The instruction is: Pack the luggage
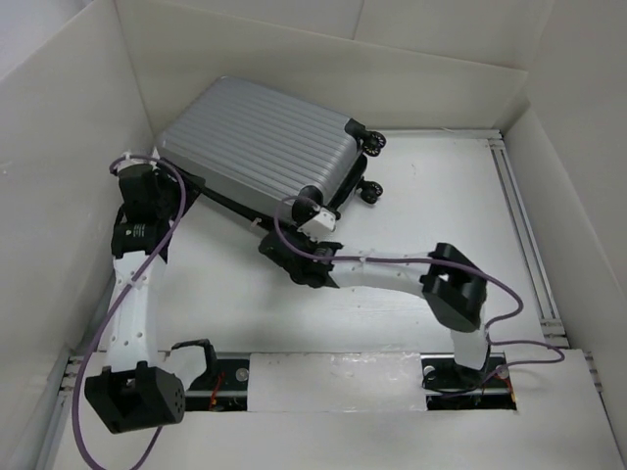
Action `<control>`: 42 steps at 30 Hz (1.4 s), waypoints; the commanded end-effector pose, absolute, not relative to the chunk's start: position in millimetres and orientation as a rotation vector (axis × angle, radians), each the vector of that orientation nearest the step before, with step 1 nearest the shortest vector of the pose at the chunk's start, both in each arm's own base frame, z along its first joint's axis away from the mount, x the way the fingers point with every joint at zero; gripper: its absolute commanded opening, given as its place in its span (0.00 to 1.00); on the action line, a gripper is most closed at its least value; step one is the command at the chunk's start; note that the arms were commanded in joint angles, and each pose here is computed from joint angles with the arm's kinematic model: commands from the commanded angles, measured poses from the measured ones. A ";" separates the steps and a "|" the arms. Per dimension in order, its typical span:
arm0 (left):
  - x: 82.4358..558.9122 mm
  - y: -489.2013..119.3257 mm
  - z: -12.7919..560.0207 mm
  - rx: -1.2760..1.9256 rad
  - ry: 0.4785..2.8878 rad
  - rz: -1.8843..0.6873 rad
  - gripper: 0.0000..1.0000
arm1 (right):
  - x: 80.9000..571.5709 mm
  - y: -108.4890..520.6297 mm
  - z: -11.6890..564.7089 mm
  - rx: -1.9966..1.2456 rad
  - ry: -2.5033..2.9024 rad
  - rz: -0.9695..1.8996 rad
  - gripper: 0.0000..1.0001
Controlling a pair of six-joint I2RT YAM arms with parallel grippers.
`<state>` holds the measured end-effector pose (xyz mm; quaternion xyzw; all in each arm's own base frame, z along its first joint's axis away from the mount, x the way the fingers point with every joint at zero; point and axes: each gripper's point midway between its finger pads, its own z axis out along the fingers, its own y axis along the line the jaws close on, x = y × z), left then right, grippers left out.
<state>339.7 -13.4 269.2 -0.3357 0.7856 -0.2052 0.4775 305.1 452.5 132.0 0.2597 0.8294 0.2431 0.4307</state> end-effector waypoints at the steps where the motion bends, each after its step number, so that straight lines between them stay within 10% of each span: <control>1: 351.1 7.3 299.3 -0.804 1.774 -0.537 0.55 | 298.1 409.2 148.7 0.597 2.093 0.599 0.07; 4: 352.7 16.9 312.4 -0.823 1.702 -0.564 0.76 | 274.2 387.9 214.2 0.479 2.060 0.727 0.24; 10: 369.9 -1.6 323.0 -0.878 1.725 -0.747 0.80 | 236.4 329.6 272.1 0.349 2.074 0.756 0.79; 14: 363.7 -0.6 325.0 -0.873 1.735 -0.722 0.80 | 249.3 301.2 254.5 0.126 2.191 0.773 0.96; 25: 365.5 22.3 319.9 -1.013 1.701 -0.608 0.81 | 262.7 337.0 230.3 -0.574 2.167 0.912 1.00; 34: 372.2 30.3 338.5 -0.975 1.726 -0.537 0.81 | 339.1 306.8 217.0 -0.410 2.126 0.490 1.00; 42: 385.1 41.5 331.8 -1.021 1.737 -0.483 0.81 | 323.5 365.4 213.2 -0.698 2.054 0.817 0.96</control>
